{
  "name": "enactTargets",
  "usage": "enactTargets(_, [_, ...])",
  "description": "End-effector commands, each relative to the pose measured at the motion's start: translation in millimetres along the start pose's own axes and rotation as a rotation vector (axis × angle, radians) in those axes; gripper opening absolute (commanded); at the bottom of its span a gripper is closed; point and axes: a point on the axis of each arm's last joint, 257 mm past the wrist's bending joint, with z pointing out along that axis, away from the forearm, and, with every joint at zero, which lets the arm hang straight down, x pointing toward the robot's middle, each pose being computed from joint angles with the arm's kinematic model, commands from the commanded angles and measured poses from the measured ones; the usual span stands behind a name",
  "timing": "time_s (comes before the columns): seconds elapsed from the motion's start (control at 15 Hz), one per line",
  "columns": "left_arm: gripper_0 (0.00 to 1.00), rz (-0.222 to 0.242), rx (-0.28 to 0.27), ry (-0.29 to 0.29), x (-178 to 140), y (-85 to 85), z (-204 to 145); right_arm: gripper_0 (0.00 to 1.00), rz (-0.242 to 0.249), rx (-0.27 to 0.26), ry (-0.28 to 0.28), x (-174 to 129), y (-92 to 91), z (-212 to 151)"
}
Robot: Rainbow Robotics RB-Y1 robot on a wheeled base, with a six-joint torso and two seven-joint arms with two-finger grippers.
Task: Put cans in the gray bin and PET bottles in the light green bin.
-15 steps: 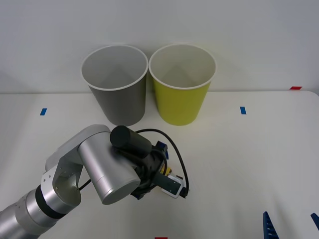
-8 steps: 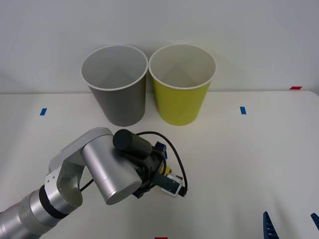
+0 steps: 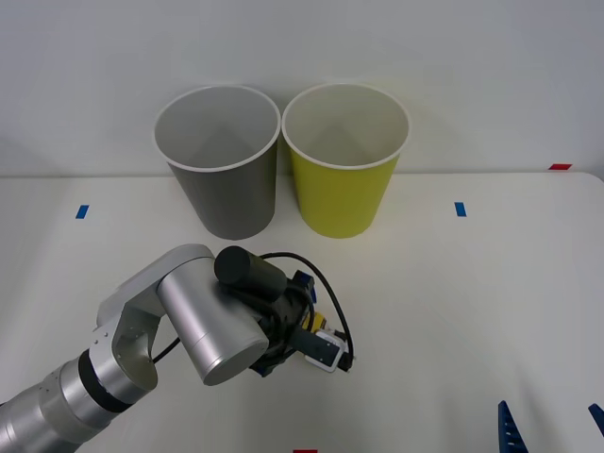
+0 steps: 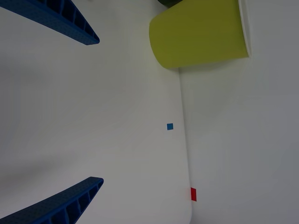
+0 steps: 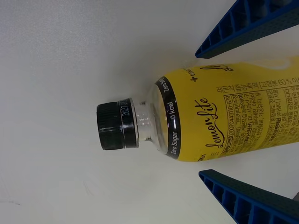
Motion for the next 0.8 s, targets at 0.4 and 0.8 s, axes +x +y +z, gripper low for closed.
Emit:
enactTargets(0.4, [0.76, -0.018, 0.004, 0.003, 5.0, -1.5, 9.0, 0.98, 0.000, 0.000, 0.000, 0.0, 0.0, 0.0])
enactTargets(0.8, [0.00, -0.020, 0.004, -0.001, 3.9, -1.1, 8.8, 0.98, 0.000, 0.000, 0.000, 0.0, 0.0, 0.0])
